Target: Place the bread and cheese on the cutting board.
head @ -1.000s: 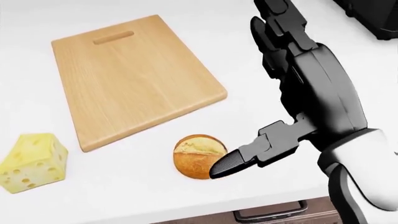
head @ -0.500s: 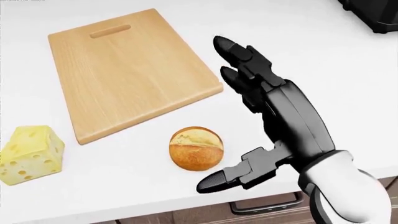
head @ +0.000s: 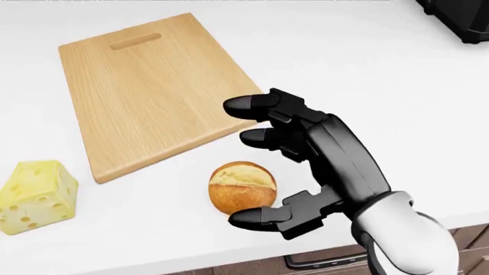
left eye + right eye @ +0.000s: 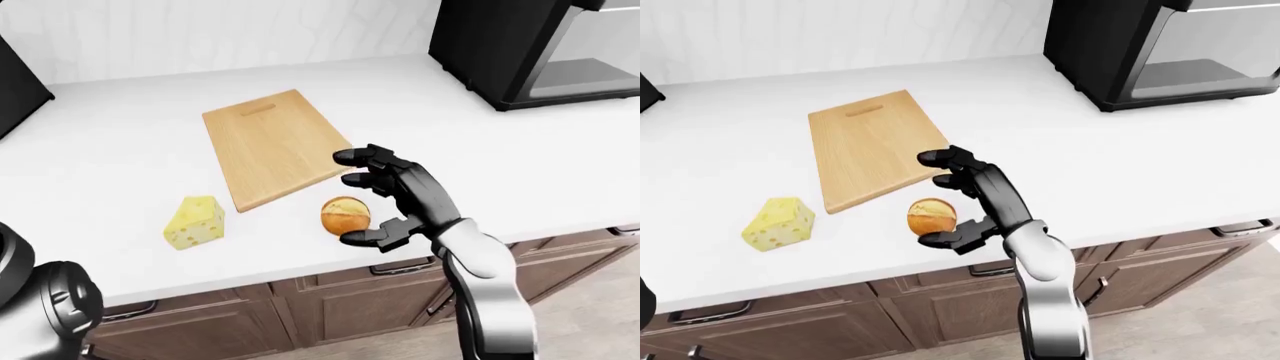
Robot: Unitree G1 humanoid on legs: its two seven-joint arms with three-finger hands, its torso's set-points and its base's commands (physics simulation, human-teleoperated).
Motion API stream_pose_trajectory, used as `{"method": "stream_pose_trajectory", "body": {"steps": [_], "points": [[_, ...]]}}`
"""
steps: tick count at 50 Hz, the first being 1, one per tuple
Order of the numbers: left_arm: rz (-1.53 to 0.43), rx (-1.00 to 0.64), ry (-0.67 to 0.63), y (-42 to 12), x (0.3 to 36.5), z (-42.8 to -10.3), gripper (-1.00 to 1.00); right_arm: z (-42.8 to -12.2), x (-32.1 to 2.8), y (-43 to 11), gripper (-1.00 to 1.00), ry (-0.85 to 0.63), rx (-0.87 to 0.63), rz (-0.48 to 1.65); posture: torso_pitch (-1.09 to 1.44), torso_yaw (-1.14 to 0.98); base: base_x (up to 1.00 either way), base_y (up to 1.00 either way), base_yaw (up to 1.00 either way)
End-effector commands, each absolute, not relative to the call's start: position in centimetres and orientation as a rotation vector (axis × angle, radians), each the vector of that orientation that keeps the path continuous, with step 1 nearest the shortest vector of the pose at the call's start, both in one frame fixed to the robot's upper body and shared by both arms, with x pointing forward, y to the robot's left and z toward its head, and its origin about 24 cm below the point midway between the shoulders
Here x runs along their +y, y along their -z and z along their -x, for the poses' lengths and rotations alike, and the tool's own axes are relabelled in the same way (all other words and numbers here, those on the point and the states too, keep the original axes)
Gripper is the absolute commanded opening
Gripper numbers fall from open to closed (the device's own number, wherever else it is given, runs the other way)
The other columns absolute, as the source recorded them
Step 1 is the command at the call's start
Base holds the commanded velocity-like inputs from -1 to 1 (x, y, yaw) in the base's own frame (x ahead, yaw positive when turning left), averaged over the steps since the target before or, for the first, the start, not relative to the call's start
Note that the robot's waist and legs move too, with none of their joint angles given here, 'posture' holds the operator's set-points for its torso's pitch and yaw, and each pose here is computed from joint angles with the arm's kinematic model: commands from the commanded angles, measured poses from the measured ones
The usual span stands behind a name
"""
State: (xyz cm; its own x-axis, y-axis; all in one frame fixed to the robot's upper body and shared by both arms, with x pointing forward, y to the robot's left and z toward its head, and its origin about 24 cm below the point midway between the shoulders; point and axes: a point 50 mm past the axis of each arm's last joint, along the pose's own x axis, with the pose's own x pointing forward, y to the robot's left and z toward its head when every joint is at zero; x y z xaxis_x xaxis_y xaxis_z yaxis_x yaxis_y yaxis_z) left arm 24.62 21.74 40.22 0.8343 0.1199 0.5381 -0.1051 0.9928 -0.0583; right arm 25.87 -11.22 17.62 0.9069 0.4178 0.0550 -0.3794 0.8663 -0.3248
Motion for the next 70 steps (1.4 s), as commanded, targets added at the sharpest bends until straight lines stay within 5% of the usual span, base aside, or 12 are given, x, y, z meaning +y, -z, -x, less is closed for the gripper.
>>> {"method": "stream_pose_trajectory", "body": {"steps": [1,33,48,70], "points": [[0.036,-0.640,-0.125,-41.3,21.9,-23.7,1.00,-25.6,-11.2,-18.9,0.35,-0.412,-0.204,0.332,0.00,0.00,0.00,0.00,0.00],[0.036,-0.640,-0.127,-41.2,22.0,-23.7,1.00,-25.8,-11.2,-17.6,-0.03,-0.433,-0.150,0.365,0.00,0.00,0.00,0.00,0.00],[0.033,-0.639,-0.126,-41.2,21.9,-23.7,1.00,-25.6,-11.1,-18.0,-1.00,-0.430,-0.160,0.366,0.00,0.00,0.00,0.00,0.00],[0.035,-0.639,-0.129,-41.2,22.0,-23.8,1.00,-23.8,-12.7,-23.6,-1.00,-0.338,-0.242,0.414,0.00,0.00,0.00,0.00,0.00]]}}
